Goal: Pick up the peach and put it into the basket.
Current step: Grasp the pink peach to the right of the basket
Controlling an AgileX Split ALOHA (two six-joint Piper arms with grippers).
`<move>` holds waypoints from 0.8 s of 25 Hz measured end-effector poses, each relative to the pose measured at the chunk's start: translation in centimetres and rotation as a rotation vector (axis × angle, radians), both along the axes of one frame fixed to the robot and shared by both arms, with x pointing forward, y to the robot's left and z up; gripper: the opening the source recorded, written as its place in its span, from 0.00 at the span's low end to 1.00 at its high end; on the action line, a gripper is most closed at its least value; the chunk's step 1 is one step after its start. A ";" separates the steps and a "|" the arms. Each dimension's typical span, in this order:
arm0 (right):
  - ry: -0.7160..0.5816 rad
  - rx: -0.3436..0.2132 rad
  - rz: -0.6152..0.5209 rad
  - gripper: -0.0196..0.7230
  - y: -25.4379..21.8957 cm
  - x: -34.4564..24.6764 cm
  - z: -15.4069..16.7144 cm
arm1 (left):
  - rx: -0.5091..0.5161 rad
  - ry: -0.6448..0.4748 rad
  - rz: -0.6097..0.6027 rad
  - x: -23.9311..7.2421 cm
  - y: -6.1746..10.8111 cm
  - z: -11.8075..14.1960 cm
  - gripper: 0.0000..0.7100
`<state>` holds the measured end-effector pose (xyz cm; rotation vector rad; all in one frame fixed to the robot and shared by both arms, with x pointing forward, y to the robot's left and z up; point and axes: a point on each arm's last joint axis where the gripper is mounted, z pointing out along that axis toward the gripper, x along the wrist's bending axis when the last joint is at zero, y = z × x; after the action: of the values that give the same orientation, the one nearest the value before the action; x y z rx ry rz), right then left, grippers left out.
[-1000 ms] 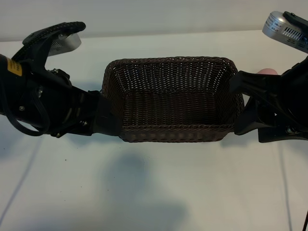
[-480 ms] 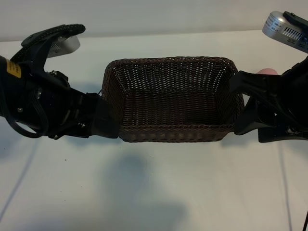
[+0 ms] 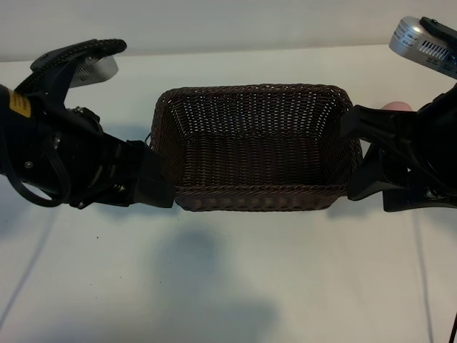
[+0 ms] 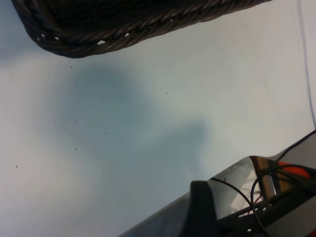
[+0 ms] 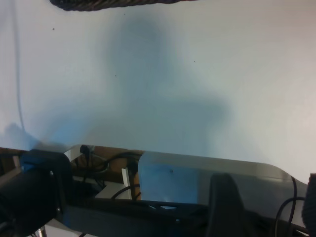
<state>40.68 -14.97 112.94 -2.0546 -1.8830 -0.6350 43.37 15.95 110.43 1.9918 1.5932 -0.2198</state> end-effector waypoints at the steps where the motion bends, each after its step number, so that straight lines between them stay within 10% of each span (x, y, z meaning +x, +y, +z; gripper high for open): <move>1: 0.000 0.000 0.000 0.56 0.0 0.0 0.0 | 0.003 -0.003 -0.008 -0.1 -0.1 0.0 0.75; 20: 0.000 0.000 0.000 0.56 0.0 0.0 0.0 | 0.002 -0.014 -0.065 -1.0 -1.5 0.0 0.75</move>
<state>40.68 -14.97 112.94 -2.0546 -1.8830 -0.6350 42.33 14.40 110.45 2.0438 1.5219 -0.2287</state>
